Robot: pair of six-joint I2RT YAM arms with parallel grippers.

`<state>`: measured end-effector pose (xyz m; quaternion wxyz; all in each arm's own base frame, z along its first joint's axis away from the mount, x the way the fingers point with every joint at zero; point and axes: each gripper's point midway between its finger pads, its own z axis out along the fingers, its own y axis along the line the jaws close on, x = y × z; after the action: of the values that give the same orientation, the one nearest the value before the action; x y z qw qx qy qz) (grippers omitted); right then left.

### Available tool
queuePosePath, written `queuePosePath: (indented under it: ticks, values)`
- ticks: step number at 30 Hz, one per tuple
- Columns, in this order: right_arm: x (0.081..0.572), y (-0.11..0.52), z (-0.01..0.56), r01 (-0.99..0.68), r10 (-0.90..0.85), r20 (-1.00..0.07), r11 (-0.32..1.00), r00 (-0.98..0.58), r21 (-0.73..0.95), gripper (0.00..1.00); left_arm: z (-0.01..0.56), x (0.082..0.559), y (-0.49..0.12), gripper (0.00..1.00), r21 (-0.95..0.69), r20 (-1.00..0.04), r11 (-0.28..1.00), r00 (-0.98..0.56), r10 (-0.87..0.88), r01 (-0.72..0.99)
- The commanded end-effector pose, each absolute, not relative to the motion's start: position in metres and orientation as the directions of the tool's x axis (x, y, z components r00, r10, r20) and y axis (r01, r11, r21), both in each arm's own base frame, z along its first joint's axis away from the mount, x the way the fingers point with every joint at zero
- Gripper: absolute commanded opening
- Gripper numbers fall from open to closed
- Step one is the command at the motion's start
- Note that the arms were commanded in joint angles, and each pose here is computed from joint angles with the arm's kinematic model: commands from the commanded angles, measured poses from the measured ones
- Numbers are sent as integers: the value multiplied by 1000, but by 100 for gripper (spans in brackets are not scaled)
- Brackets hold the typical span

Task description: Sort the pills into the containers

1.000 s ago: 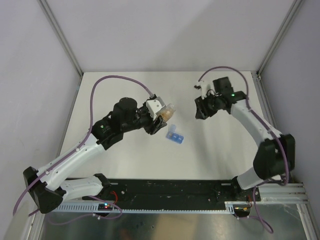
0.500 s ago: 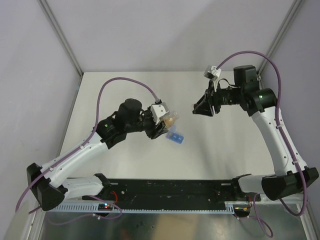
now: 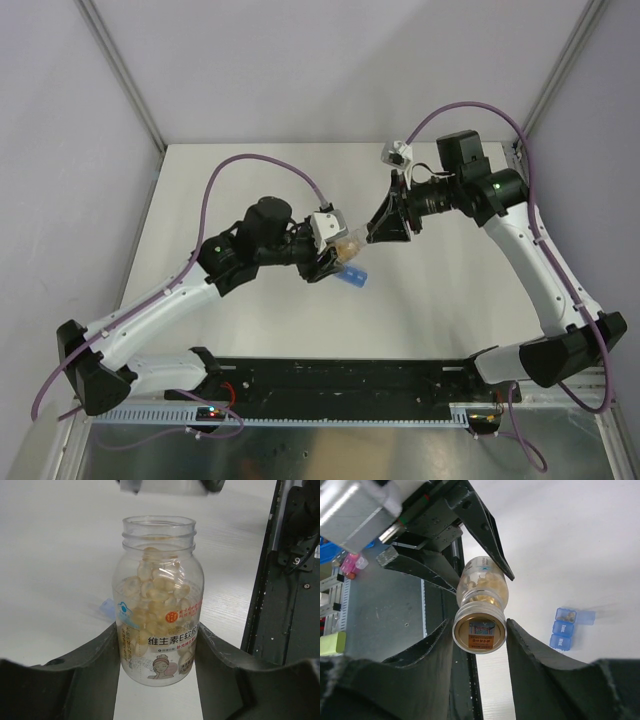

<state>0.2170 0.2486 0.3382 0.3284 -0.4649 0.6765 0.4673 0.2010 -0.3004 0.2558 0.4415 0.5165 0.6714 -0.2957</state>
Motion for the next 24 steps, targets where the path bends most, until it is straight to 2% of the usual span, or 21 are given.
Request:
queuePosePath:
  ticks: [1,24]
  values:
    - [212,255,348,-942,-315,-888,80,-335,327,7,287,196,-311,0,82,-927,256,-20,375,963]
    - [203,262,344,-934,-333,-876,37,-348,356,6,289,196,-314,0,94,-925,252,-10,381,963]
